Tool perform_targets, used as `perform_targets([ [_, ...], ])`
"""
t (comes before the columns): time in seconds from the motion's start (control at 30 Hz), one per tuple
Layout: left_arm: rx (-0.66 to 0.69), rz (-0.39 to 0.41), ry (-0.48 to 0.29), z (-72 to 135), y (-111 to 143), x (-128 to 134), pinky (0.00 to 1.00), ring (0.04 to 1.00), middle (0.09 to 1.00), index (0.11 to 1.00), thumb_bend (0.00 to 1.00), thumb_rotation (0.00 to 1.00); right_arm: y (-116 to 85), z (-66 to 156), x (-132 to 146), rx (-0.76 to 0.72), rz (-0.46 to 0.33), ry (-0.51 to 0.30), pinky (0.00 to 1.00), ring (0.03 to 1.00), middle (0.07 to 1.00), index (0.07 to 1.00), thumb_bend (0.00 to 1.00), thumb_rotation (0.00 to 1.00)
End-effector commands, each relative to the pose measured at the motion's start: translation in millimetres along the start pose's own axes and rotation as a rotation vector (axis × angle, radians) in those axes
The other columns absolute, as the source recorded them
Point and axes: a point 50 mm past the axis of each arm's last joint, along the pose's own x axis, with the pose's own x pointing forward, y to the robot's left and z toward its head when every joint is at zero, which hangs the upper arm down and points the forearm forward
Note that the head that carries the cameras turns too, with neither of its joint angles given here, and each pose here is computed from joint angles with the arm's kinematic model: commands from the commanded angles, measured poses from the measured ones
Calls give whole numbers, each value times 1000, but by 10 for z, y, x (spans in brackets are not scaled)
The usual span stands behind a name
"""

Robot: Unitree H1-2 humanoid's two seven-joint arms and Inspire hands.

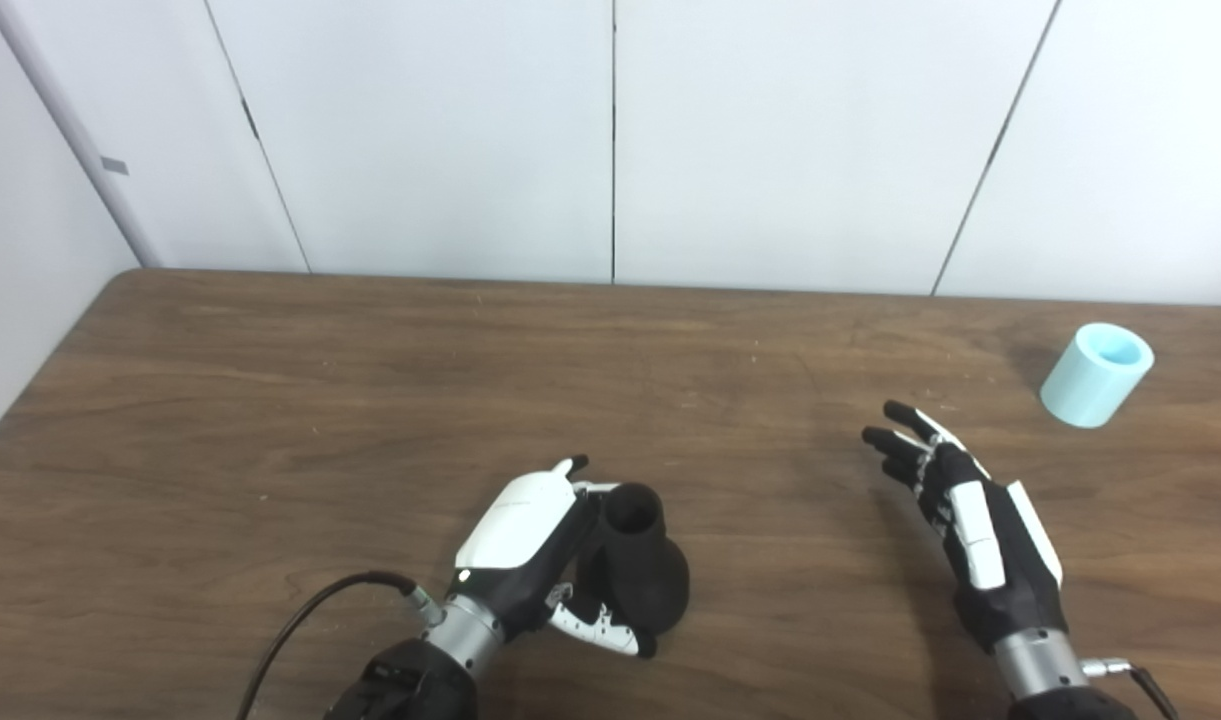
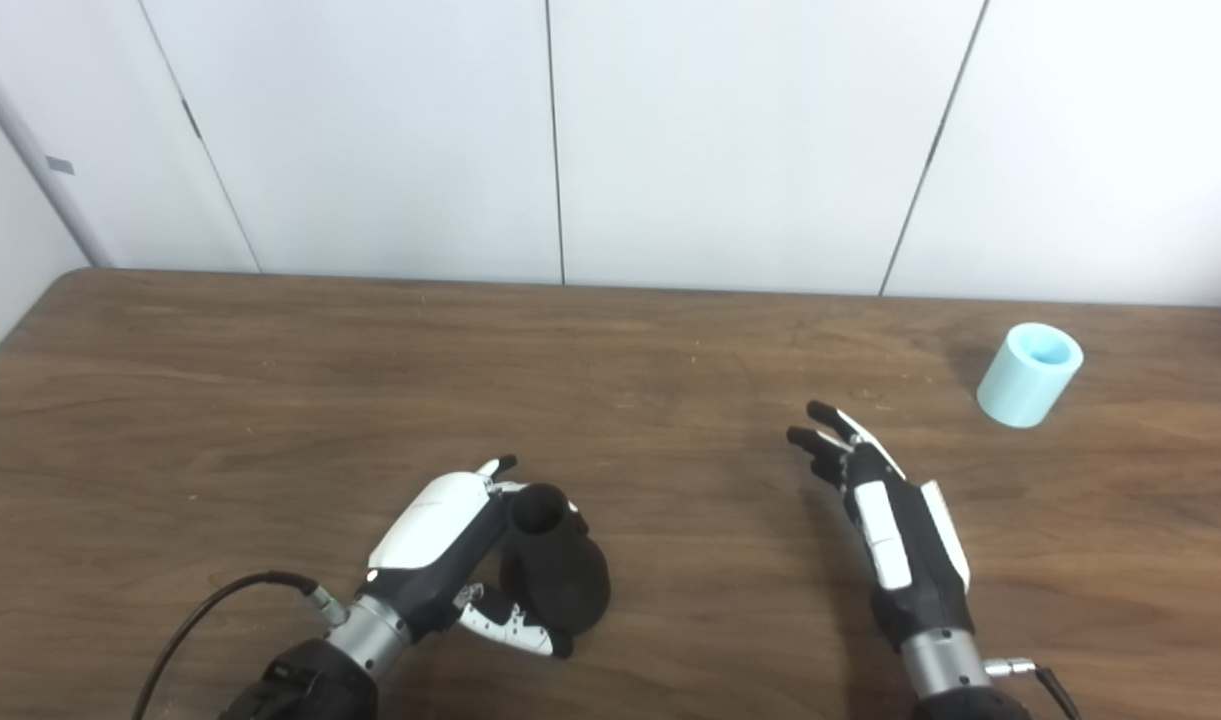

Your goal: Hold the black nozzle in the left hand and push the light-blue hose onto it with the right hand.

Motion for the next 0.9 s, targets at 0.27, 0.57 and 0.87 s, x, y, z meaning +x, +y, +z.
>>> perform_targets([
  [0.27, -35, -31, -1, 50, -84, 4, 1000, 732, 489, 486, 524, 0, -19, 272, 69, 0, -13, -76, 866, 882, 793, 853, 495, 1000],
  [0.57, -35, -38, -10, 63, -117, 1, 1000, 727, 473, 498, 524, 0, -129, 366, 79, -12, -43, -77, 854, 871, 821, 844, 496, 1000],
  [0.87, -6, -43, -18, 20, -161, 35, 1000, 726, 479, 493, 524, 0, -355, 737, 262, -73, -90, -142, 812, 861, 824, 842, 541, 744],
])
